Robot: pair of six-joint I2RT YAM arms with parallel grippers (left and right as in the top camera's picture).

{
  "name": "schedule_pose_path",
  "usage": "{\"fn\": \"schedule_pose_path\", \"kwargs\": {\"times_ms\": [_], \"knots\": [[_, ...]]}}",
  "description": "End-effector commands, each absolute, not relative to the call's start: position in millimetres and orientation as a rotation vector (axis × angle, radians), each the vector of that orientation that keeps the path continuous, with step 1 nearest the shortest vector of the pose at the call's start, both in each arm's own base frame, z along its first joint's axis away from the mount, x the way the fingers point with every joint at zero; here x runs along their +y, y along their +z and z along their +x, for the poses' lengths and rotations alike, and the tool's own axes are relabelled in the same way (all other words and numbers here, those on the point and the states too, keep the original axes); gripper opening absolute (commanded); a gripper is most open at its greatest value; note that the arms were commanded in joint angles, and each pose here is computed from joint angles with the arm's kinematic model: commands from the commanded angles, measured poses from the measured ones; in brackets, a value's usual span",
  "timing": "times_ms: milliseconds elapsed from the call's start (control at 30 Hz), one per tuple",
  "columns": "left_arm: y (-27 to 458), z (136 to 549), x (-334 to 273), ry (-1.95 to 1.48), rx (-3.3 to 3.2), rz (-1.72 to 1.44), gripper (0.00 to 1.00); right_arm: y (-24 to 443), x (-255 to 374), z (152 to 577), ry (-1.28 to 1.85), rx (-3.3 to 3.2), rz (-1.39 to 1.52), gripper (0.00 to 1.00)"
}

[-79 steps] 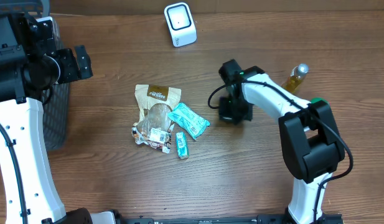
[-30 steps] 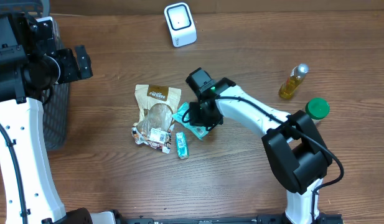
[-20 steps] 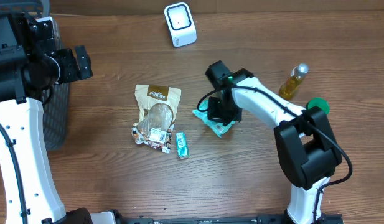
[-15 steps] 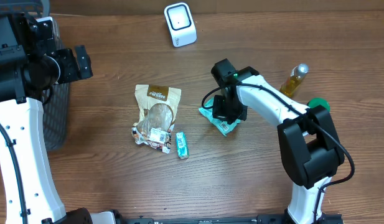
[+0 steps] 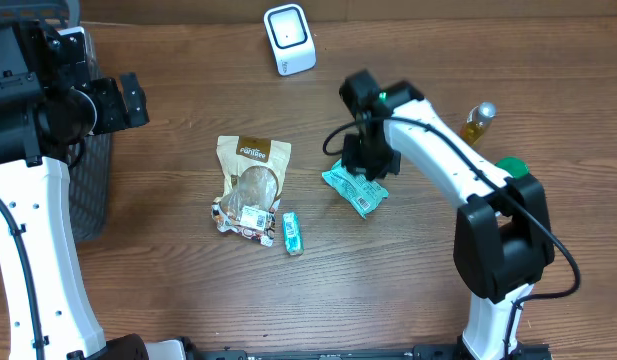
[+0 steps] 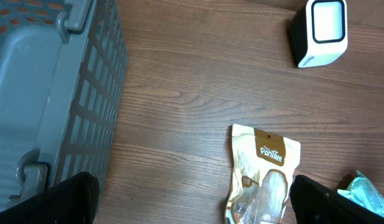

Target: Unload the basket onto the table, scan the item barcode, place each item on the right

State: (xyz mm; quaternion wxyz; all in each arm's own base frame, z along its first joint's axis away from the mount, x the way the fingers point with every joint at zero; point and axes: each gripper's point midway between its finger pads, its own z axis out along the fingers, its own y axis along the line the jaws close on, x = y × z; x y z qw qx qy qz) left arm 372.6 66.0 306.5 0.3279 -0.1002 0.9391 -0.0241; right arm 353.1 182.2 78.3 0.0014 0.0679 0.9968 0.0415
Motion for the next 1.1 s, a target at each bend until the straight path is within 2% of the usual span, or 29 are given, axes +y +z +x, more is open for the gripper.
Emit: {"fn": "schedule_pose_path", "kwargs": {"times_ms": [0,200,333,433,467,700,900,1067], "knots": [[310.2,374.4,65.7,-0.063,2.447,-0.265,1.0,109.8,182.4,359.0,0.165,3.074,0.181,0.33],[310.2,374.4,65.7,-0.063,2.447,-0.265,1.0,93.2,180.2,342.8,0.112,3.143,0.163,0.33],[310.2,374.4,65.7,-0.063,2.447,-0.265,1.0,77.2,183.1,341.0,0.08,3.144,0.053,0.33],[310.2,374.4,65.7,-0.063,2.447,-0.265,1.0,69.1,172.1,344.6,-0.024,3.112,0.049,0.13],[310.2,374.4,65.7,-0.063,2.447,-0.265,1.0,67.1,167.7,344.0,-0.062,3.109,0.048,0.11],[310.2,374.4,65.7,-0.063,2.447,-0.265,1.0,51.5,159.0,327.5,-0.117,3.161,0.043,0.15],[310.2,374.4,65.7,-0.063,2.447,-0.265,0.99,29.2,159.4,322.4,-0.089,3.164,-0.01,0.14],[310.2,374.4,65.7,-0.063,2.447,-0.265,1.0,7.7,166.0,311.0,0.008,3.185,-0.2,0.22]]}}
